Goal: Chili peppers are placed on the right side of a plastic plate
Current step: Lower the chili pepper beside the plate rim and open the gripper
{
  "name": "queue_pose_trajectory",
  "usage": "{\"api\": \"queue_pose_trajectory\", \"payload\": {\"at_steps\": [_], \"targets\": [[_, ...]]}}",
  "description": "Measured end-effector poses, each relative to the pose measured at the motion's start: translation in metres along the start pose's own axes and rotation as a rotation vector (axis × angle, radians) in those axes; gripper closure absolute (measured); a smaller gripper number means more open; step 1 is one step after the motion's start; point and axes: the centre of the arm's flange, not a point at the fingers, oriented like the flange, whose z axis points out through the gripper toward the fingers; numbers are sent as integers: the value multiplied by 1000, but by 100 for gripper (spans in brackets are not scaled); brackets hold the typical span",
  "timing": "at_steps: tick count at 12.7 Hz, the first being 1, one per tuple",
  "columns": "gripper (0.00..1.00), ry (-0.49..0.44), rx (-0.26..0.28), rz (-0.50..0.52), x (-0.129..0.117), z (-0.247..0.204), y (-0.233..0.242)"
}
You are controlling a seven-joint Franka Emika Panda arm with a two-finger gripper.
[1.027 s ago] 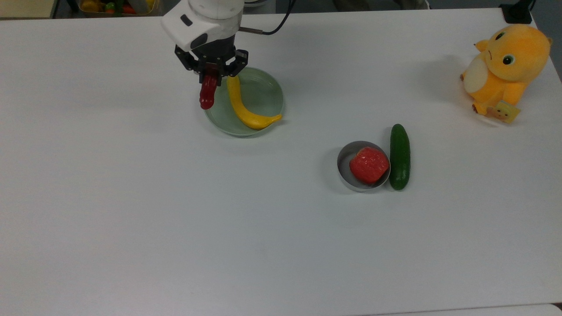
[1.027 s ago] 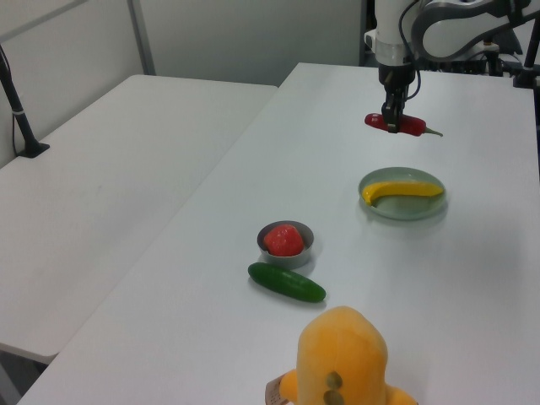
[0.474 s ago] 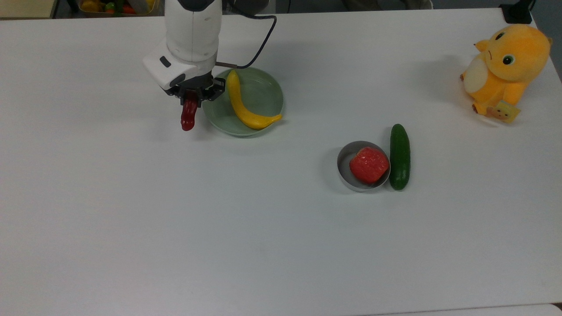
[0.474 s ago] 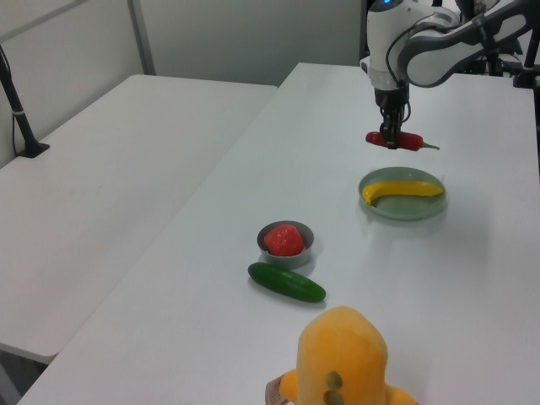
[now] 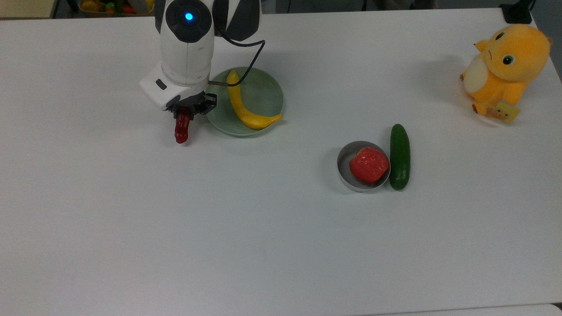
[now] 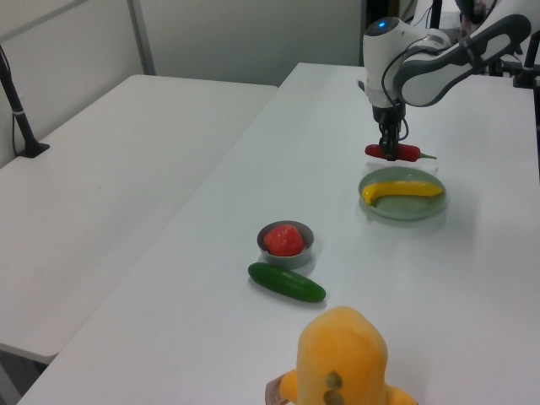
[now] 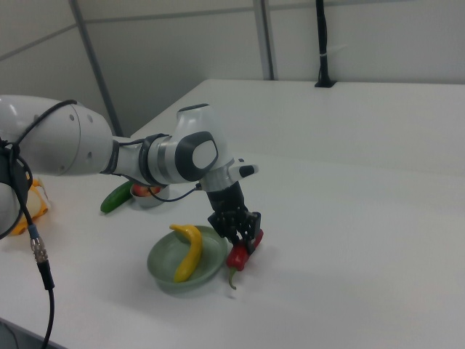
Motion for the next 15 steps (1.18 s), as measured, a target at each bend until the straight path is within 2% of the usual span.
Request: {"api": "queue_pose_trajectory", "payload": {"at_steps": [2, 3, 4, 6, 7, 11, 12, 15], "targets": [[63, 0, 0, 0, 0, 0, 0], [54, 0, 0, 0, 0, 0, 0], [42, 0, 0, 0, 0, 0, 0], [11, -1, 0, 0, 0, 0, 0], [0, -1, 0, 0, 0, 0, 0], [0, 34, 2, 16, 4, -18, 7], [0, 50, 20, 33, 3, -28, 8], [0, 75, 121, 112, 0, -70, 14]]}}
